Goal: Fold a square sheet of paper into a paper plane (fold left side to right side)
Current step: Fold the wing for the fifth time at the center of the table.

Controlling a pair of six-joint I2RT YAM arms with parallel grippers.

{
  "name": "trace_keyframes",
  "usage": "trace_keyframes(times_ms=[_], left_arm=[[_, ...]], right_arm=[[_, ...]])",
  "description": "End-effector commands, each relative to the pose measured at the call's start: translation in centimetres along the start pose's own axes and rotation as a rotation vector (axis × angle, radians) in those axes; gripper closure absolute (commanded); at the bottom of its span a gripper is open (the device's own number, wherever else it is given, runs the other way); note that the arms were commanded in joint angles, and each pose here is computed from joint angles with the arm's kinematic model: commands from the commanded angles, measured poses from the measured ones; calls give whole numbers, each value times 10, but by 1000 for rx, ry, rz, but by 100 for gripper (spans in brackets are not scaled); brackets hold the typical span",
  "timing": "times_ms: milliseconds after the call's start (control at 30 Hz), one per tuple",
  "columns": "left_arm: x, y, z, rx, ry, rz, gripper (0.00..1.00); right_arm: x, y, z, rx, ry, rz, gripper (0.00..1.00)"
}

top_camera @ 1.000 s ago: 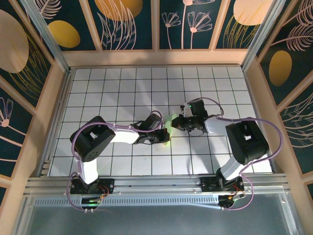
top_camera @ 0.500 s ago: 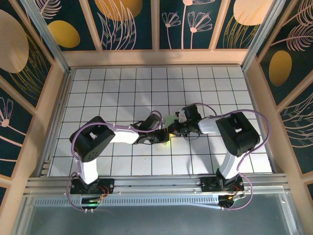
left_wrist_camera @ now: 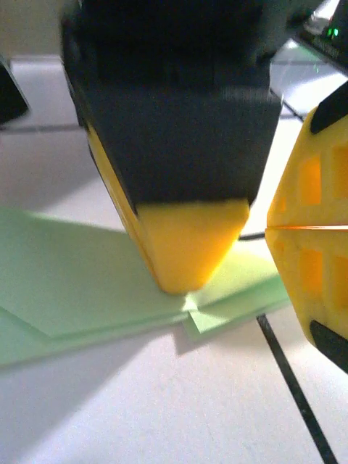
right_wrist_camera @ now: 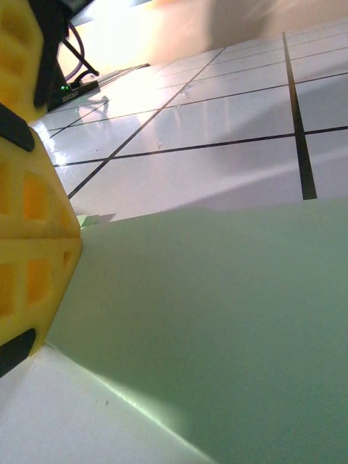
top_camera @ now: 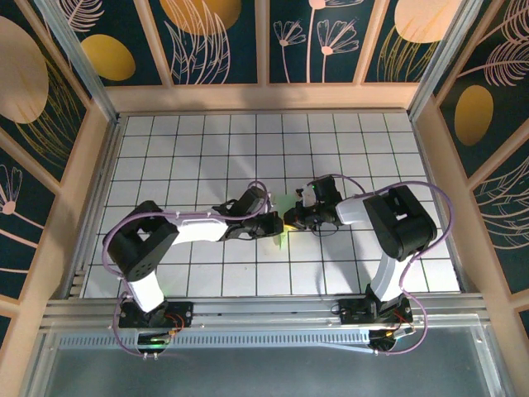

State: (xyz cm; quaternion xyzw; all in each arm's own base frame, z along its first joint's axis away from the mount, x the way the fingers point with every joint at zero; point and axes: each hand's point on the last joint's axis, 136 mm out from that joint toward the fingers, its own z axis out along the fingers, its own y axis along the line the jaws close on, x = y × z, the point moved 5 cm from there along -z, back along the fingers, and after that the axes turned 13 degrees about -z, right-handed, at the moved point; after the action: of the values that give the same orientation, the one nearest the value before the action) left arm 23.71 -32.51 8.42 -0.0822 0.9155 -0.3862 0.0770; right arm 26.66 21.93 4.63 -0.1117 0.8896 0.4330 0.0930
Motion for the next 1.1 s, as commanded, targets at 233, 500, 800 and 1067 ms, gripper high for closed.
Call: trace_keyframes(times_ms=[233,500,800,1067], left_arm=[[21,-15,-12,187,136,-37,95],[28,-6,6,150,179,-39,95],[29,3,16,118,194,-38,95],[31,11,19,98,198,-47,95]], right_arm=[[31,-43,2,186,77,101,100],[31,-43,3,194,79,98,100],[32,-45,3,205,83,101,100],[33,-46,4,211,88,101,100]])
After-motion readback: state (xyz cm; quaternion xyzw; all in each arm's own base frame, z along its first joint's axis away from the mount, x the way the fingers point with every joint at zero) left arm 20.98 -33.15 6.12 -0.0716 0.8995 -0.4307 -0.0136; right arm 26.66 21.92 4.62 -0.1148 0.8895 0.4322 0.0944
